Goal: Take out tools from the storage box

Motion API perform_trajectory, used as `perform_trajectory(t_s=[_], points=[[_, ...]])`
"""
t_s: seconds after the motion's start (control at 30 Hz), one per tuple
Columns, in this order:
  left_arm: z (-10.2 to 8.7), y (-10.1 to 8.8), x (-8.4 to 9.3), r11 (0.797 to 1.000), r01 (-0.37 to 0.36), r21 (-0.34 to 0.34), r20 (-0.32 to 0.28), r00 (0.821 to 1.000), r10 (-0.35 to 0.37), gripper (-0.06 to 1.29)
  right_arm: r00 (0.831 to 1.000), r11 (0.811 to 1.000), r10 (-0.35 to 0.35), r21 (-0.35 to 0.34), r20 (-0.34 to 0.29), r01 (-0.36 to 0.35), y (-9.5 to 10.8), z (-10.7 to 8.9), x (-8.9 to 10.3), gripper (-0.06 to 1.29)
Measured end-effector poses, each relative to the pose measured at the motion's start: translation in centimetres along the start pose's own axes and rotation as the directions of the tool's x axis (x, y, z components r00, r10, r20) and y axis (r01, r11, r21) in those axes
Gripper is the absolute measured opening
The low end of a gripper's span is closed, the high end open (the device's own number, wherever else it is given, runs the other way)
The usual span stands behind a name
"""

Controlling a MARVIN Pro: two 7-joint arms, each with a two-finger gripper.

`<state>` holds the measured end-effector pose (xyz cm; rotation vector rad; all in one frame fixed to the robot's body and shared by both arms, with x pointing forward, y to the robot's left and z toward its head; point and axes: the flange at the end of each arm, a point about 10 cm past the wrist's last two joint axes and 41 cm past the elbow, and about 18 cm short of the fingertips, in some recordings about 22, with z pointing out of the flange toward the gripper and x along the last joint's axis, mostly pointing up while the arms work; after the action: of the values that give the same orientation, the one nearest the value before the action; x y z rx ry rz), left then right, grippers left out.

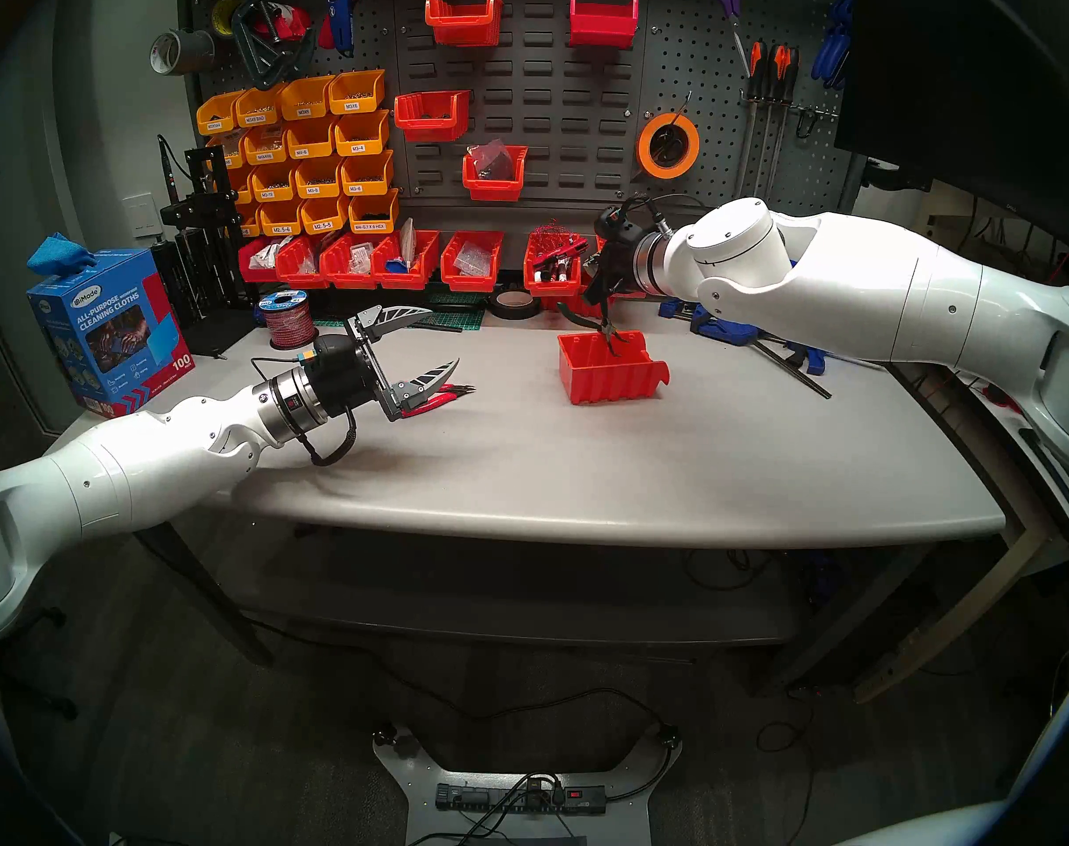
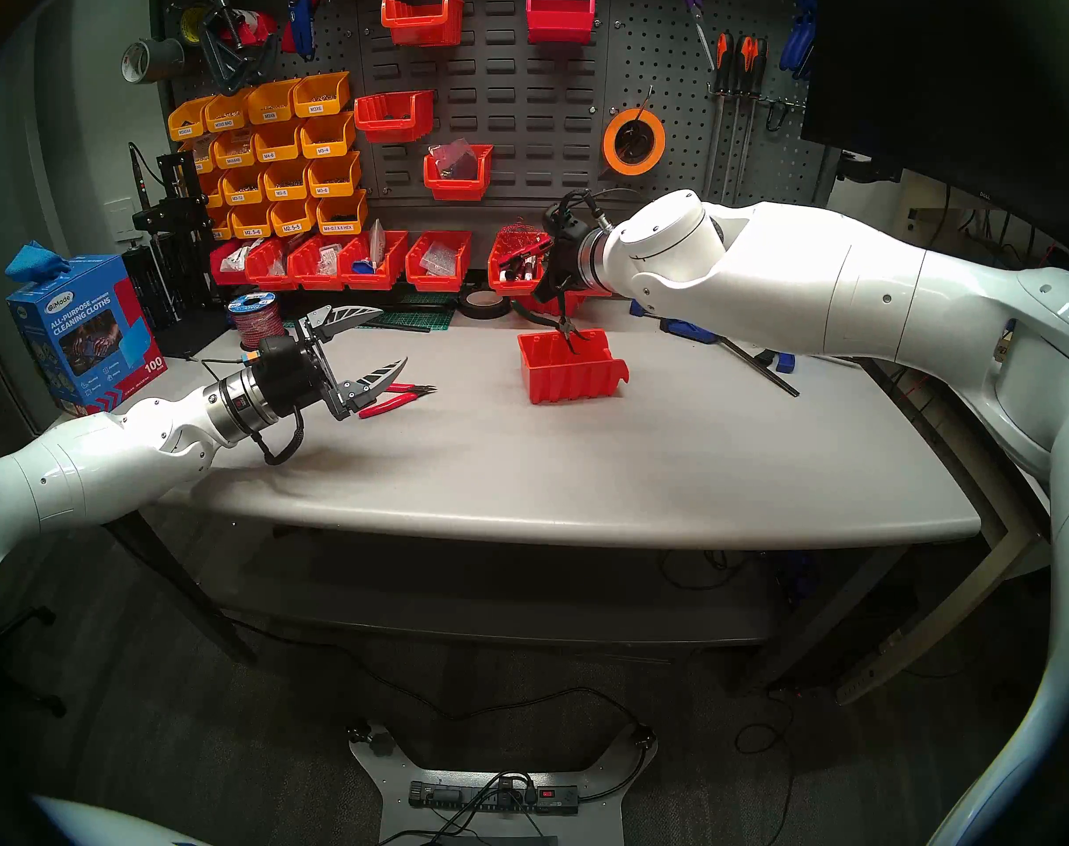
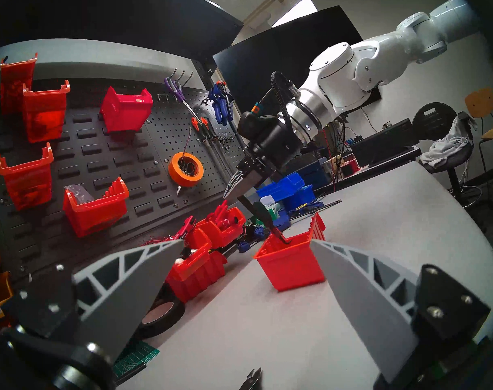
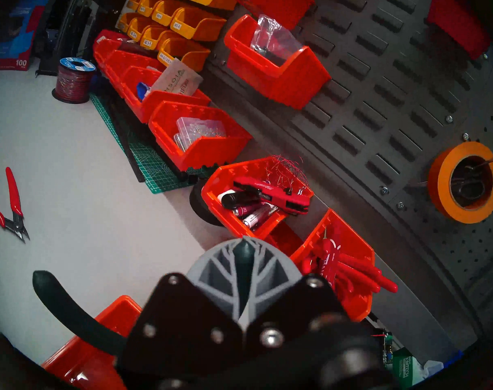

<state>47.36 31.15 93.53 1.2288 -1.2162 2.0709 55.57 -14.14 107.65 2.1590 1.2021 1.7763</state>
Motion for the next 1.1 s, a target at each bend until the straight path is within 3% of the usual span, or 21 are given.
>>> perform_trajectory(t_s=[0.67, 0.9, 1.1], points=[[-2.0, -2.8, 2.5, 0.993, -0.094, 0.075, 0.006, 0.996, 0.094, 1.21, 0.989, 0.996, -0.025, 0.076, -0.144, 0.036, -1.9, 0.5, 5.0, -0.04], [-3.1, -3.8, 3.4, 0.984, -0.136, 0.115, 0.018, 0.991, 0.135, 1.21, 0.979, 0.987, -0.033, 0.147, -0.201, 0.063, -4.5, 0.8, 6.9, -0.04], [-4.4, -4.6, 4.4, 0.973, -0.172, 0.154, 0.032, 0.985, 0.169, 1.21, 0.970, 0.968, -0.044, 0.229, -0.238, 0.100, -7.7, 0.9, 8.0, -0.04]])
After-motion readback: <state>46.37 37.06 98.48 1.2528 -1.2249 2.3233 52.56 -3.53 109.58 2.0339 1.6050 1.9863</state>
